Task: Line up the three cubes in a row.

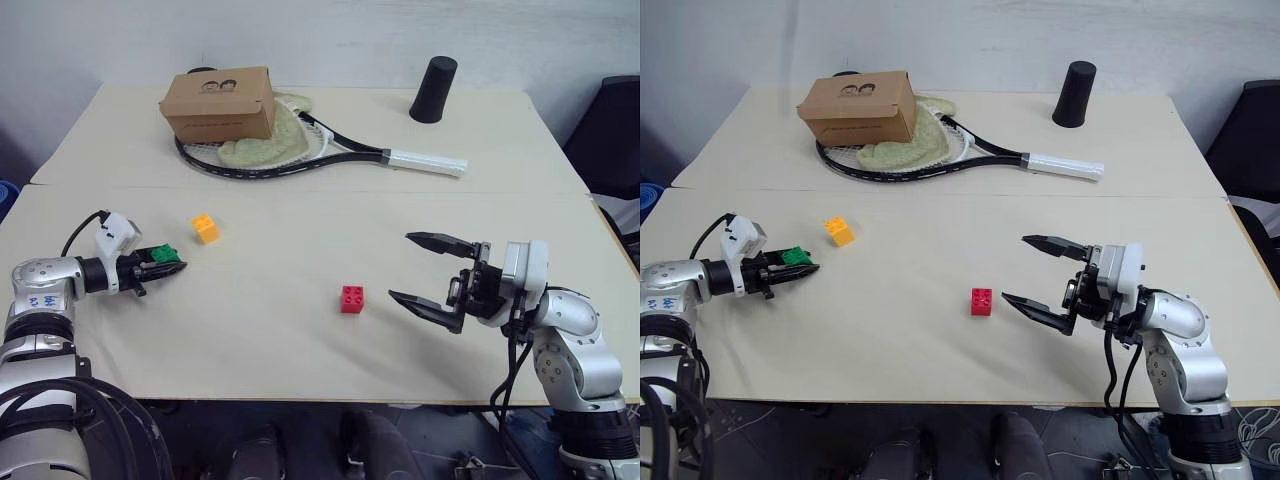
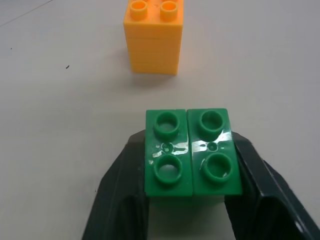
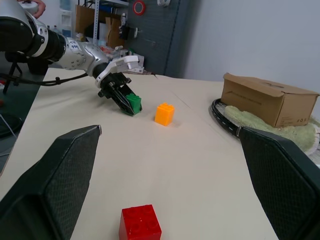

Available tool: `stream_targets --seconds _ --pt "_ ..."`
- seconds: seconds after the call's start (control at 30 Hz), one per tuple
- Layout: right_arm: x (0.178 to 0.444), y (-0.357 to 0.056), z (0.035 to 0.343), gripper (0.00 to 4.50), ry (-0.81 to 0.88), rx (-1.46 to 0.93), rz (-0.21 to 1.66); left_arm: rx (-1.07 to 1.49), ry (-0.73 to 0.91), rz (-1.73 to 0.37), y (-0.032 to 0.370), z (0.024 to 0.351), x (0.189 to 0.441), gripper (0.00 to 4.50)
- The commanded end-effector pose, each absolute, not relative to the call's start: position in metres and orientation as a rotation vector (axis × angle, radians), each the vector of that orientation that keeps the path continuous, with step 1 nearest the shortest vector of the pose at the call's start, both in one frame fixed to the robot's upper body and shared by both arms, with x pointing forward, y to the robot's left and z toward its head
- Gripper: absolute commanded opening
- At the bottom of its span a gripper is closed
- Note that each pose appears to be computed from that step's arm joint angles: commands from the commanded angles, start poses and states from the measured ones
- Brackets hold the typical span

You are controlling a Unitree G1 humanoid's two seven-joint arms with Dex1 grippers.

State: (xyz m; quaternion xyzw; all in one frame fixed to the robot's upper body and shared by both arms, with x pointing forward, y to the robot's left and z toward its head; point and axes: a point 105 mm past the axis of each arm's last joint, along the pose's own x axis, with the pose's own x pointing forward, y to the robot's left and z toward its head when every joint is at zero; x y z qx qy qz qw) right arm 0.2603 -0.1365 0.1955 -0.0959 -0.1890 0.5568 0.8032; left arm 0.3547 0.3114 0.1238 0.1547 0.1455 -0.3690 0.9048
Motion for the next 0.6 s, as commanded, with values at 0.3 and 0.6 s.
stream_targets --seconds 0.3,0.6 --pt "0.25 -0.164 0.187 4.5 -0.339 -0.288 1.213 0.54 0.218 -1.437 0.177 0.151 0.324 1.52" --pt "0.249 -0.164 0.175 4.5 -0.312 -0.272 1.225 0.645 0.253 -1.493 0.097 0.122 0.321 1.52"
